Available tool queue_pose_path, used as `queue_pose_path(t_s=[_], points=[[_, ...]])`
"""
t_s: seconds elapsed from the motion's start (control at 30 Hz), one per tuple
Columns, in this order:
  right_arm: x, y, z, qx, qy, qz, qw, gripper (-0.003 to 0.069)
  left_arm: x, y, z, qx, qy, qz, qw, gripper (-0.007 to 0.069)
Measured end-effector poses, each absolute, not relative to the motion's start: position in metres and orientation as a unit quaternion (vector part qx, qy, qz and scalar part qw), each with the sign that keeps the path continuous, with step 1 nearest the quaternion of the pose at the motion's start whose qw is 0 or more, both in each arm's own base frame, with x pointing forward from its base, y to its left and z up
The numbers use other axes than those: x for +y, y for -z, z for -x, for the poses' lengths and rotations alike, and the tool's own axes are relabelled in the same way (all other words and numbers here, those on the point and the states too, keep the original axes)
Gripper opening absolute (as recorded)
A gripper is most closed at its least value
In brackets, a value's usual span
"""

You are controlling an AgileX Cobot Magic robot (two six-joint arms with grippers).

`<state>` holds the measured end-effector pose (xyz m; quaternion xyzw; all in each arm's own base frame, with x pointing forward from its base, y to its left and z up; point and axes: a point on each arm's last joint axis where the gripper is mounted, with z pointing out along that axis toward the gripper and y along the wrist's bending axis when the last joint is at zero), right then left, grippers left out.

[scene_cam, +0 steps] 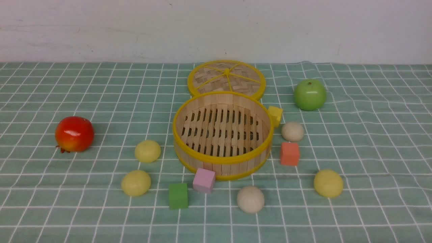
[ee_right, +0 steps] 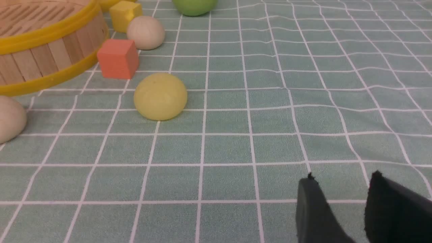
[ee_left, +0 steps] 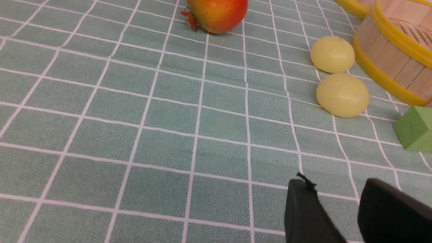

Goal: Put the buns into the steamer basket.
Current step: Use the left arm to grab a steamed stuffed bun

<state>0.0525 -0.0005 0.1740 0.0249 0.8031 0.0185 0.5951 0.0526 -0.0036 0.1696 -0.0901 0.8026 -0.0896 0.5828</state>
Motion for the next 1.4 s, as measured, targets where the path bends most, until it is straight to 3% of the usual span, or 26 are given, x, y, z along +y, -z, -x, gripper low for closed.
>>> queue_pose_path(t_s=[1.07, 1.17, 1.2, 1.27, 1.4], points=[[0.0, -0.174, -0.053, 0.803, -0.019, -0.025, 0.595, 0.024, -0.004, -0.171, -0.053, 0.798, 0.091, 0.092, 0.588, 0.0238], [0.0, -0.174, -0.053, 0.803, -0.019, -0.025, 0.595, 0.024, -0.005, -0.178, -0.055, 0.767, 0.138, 0.131, 0.613, 0.0238], [0.0, -0.174, -0.053, 0.803, -0.019, -0.025, 0.595, 0.024, -0.006, -0.183, -0.056, 0.737, 0.2, 0.186, 0.619, 0.0238], [0.0, -0.174, -0.053, 0.803, -0.019, -0.025, 0.595, 0.024, -0.007, -0.188, -0.056, 0.699, 0.269, 0.248, 0.614, 0.0238], [0.0, -0.174, -0.053, 0.803, -0.019, -0.025, 0.595, 0.024, -0.003, -0.198, -0.057, 0.622, 0.352, 0.327, 0.618, 0.0238]])
